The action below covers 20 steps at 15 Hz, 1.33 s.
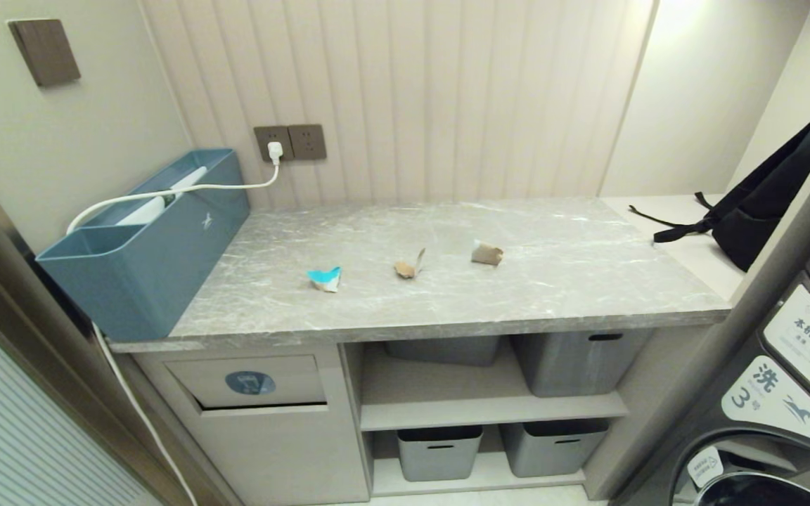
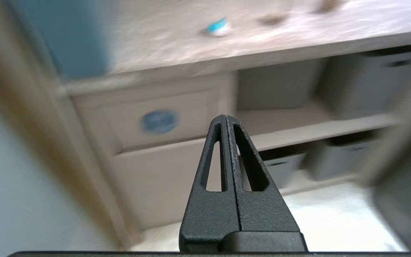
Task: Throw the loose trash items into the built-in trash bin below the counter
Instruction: Pick up the garbage
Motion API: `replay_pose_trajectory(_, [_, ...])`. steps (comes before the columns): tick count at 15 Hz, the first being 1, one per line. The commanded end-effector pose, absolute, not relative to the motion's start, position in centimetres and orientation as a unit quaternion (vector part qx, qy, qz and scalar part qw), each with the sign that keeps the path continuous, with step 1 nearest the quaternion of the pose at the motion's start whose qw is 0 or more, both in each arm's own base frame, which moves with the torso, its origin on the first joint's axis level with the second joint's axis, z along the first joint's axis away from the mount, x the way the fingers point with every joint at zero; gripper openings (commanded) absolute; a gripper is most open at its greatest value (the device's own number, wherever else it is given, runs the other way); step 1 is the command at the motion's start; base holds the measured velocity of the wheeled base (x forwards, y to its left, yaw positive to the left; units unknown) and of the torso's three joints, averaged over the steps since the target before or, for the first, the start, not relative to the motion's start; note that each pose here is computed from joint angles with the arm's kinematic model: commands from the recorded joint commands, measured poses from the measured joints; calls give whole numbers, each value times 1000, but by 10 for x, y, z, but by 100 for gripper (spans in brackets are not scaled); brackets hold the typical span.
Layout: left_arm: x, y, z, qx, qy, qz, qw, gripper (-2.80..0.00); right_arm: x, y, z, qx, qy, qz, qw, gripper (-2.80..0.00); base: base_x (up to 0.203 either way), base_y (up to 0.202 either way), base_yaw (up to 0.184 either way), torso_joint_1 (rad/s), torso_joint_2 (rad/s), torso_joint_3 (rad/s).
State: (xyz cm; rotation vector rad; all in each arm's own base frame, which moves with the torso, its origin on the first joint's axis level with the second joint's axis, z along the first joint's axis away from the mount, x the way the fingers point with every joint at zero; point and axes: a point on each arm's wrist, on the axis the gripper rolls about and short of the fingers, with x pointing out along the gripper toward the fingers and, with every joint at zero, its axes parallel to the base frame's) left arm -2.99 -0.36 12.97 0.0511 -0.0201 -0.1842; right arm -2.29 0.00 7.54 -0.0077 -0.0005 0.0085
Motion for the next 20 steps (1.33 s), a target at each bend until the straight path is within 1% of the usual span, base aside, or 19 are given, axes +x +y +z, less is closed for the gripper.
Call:
replay_pose_trajectory(1, [-9,-6,164,17,35,-145,989,-280,-23,0,76,-4,-1,5,1000,-280,0,0,0,0,0,0])
replay_pose_trajectory(2, [4,-7,181,10,55,-171,984,0,-23,0,75,-4,0,5,1000,-280,0,0,0,0,0,0])
replay_pose_trajectory(5, [65,-13,223,-17,95,-226,969,0,-23,0,75,-4,0,5,1000,-280,0,0,0,0,0,0])
replay_pose_trajectory(7, [114,-17,232,-49,128,-242,961,0,-23,0,75,-4,0,5,1000,-280,0,0,0,0,0,0])
replay_pose_trajectory(10, [180,-29,225,-158,211,-245,933,0,-23,0,75,-4,0,5,1000,-280,0,0,0,0,0,0])
replay_pose_trajectory(12, [226,-36,213,-199,260,-204,923,0,-23,0,75,-4,0,5,1000,-280,0,0,0,0,0,0])
replay_pose_trajectory(17, [326,-47,178,-209,308,-119,921,0,-23,0,75,-4,0,5,1000,-280,0,0,0,0,0,0])
replay_pose_trajectory(20, [382,-53,154,-171,309,-103,930,0,-23,0,75,-4,0,5,1000,-280,0,0,0,0,0,0])
